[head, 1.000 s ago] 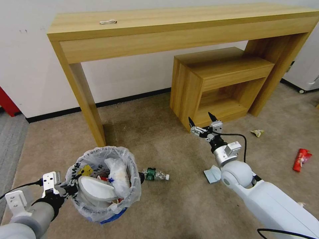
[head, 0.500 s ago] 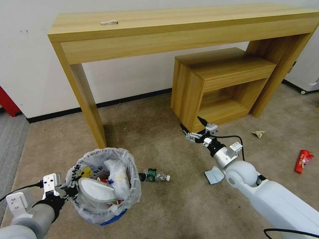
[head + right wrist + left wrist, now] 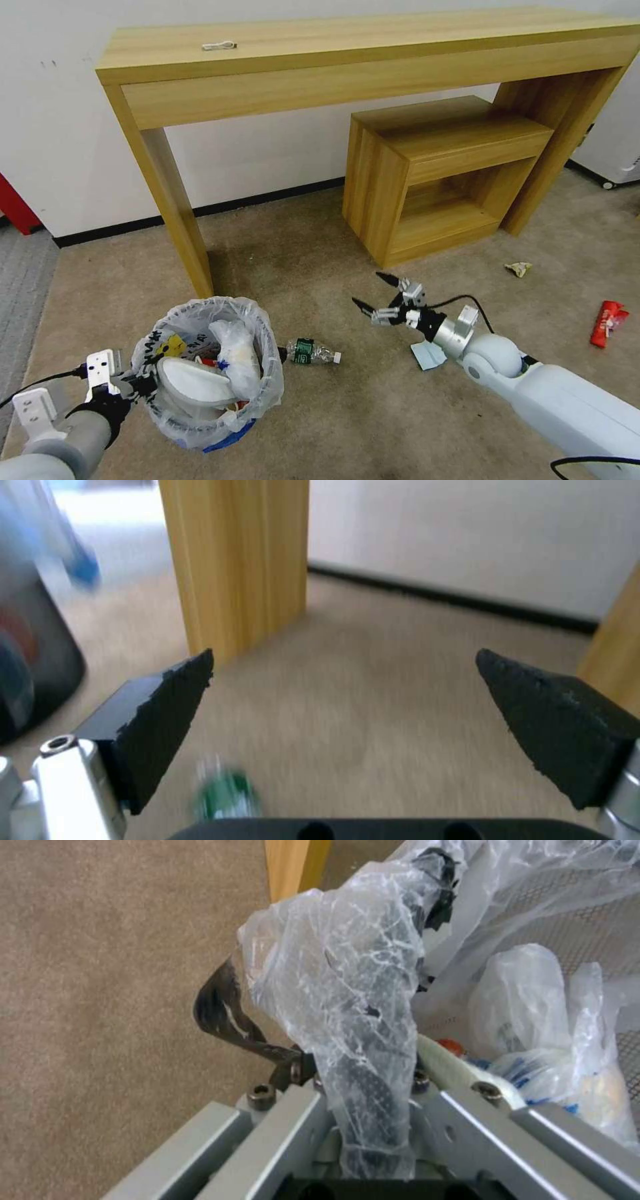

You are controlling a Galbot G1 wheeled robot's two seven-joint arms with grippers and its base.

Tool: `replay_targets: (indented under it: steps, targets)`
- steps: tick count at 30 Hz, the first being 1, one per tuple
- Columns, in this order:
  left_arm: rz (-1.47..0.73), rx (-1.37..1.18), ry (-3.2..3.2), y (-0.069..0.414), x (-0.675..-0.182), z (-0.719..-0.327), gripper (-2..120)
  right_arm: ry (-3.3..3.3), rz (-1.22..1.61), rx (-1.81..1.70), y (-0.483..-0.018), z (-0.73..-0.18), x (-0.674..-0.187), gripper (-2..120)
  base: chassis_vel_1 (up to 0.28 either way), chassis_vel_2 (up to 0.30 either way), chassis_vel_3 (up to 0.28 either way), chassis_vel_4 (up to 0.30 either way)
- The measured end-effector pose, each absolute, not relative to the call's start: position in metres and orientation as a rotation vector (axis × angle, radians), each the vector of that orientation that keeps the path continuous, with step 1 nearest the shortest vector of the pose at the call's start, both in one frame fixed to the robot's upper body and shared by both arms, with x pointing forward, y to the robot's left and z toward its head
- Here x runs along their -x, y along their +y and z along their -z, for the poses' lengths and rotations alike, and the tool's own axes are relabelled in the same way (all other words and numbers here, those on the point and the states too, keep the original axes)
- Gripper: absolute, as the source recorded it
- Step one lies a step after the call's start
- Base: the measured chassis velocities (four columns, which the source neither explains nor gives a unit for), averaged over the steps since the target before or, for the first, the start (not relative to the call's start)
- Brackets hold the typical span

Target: Pick up the trash bin and place the garbage on the floor into it.

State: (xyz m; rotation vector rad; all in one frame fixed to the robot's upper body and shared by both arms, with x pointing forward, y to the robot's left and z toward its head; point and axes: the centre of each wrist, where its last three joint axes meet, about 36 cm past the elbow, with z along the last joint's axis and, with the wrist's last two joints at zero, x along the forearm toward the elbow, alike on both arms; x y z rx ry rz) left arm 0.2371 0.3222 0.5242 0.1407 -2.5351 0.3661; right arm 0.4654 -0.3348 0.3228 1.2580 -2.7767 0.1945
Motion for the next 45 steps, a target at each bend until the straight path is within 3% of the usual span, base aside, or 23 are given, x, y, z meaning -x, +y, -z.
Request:
replay_targets:
  steps: [11,22,45]
  targets:
    - [-0.371,-0.140,-2.536,0.322,-0.240,-0.521,0,-2.543,-0.135,-1.374,-0.336,-0.241,-0.470,100,0.000,0.000,0.000,0.000]
    - [-0.372,-0.138,-2.539,0.322,-0.240,-0.520,0,-2.441,-0.225,-1.266,-0.349,-0.207,-0.469,100,0.000,0.000,0.000,0.000]
    - [-0.379,-0.136,-2.552,0.322,-0.242,-0.521,0,-2.342,-0.322,-1.293,-0.272,-0.166,-0.482,100,0.000,0.000,0.000,0.000]
